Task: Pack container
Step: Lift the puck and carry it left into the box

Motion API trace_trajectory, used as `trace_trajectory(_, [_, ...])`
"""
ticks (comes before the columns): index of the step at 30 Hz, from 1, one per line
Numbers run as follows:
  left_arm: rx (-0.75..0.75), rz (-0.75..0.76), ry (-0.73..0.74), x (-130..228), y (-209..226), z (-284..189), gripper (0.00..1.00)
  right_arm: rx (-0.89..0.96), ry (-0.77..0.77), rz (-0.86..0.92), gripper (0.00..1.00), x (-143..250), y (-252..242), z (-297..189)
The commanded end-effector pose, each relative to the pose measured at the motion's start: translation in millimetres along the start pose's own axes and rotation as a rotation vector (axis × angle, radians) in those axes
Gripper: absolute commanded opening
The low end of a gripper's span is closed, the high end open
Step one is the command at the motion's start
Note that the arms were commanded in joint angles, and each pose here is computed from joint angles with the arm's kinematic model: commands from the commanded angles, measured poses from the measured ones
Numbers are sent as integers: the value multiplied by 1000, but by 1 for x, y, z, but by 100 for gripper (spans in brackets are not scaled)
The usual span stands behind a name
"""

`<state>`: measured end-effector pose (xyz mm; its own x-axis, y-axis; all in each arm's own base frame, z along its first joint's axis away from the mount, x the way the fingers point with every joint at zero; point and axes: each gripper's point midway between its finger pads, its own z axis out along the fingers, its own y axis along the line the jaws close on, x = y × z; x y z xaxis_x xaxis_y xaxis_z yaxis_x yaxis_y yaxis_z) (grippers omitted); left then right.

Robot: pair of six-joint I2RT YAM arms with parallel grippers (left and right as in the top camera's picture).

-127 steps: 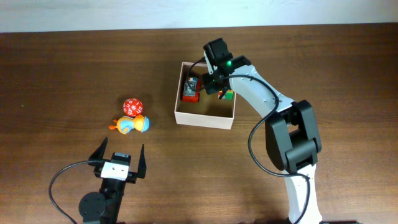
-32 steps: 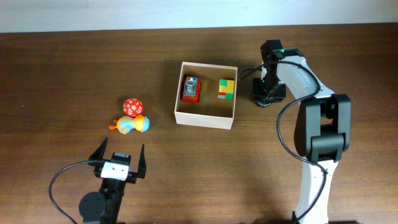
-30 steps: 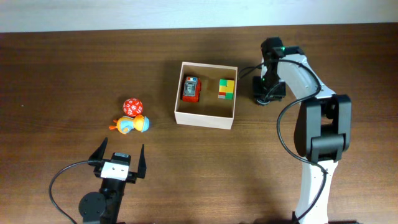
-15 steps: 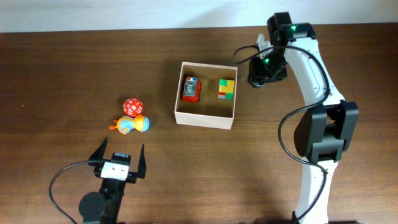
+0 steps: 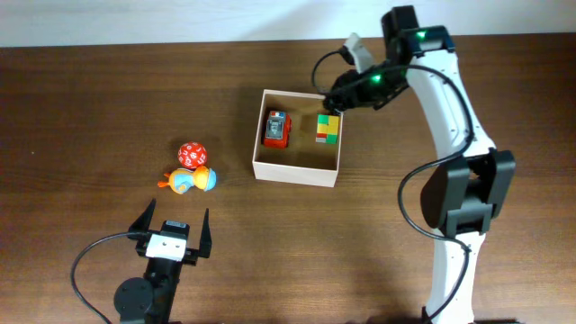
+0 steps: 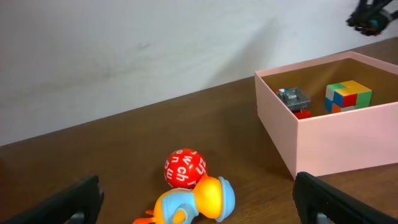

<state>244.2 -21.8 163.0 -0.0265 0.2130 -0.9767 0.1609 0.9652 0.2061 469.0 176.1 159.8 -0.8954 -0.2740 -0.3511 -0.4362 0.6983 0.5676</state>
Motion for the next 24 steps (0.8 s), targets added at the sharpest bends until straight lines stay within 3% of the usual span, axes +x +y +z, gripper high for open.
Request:
trace_trajectory(1, [0,13,0,2,-1,0,99,-6,9,-127,46,-7,33,21])
trace_trajectory(12, [0,13,0,2,-1,0,99,479,18,-193,46,-20,32,67])
trace_trajectory(24, [0,13,0,2,-1,0,99,593,67,-86,43,-7,-11,103])
